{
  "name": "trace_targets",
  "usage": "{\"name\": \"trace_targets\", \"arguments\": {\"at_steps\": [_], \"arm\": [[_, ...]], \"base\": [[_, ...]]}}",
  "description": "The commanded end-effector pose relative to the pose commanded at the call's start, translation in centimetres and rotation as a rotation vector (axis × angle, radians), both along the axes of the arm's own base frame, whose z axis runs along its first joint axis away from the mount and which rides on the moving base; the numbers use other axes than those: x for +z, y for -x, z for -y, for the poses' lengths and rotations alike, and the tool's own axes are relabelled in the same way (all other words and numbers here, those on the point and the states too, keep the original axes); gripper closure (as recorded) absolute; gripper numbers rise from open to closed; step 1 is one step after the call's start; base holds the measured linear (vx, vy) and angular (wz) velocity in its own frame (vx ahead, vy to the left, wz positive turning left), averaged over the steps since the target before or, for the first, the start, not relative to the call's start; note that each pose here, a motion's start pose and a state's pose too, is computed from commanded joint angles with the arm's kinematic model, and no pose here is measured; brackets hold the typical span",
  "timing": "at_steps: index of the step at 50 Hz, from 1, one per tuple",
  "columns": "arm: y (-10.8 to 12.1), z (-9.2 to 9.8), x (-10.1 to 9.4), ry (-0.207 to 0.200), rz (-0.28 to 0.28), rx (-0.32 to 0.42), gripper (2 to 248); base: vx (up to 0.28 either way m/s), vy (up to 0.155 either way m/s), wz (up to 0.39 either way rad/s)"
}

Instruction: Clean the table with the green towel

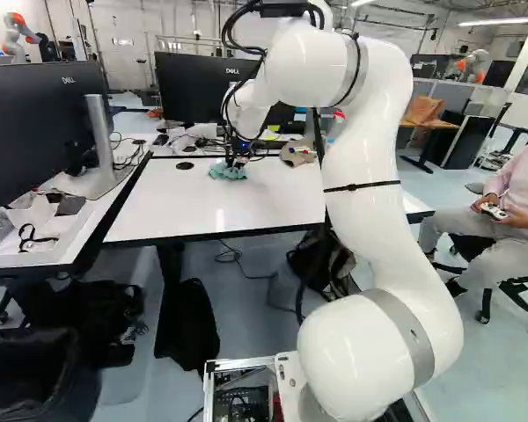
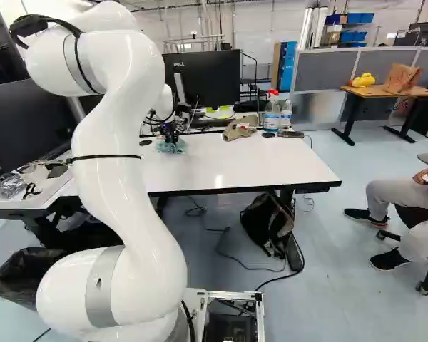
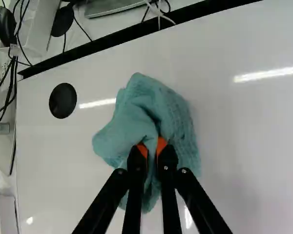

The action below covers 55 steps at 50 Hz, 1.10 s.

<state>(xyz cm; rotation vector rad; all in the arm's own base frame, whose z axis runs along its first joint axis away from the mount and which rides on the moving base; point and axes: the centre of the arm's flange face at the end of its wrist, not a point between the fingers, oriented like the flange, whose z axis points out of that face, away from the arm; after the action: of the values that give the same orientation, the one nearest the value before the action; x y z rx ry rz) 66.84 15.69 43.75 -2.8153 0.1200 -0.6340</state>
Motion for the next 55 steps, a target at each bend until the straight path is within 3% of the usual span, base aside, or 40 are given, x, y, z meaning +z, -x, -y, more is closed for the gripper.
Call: {"name": "trace_targets", "arguments": {"at_steps": [34, 55], "arm": [[5.6, -3.0, 0.3, 0.010, -0.040, 0.064, 209], [9.1, -2.3, 0.5, 0.017, -0.067, 0.069, 209]], "base": [[0.000, 0.000, 0.000], [0.000, 0.000, 0.000]]}}
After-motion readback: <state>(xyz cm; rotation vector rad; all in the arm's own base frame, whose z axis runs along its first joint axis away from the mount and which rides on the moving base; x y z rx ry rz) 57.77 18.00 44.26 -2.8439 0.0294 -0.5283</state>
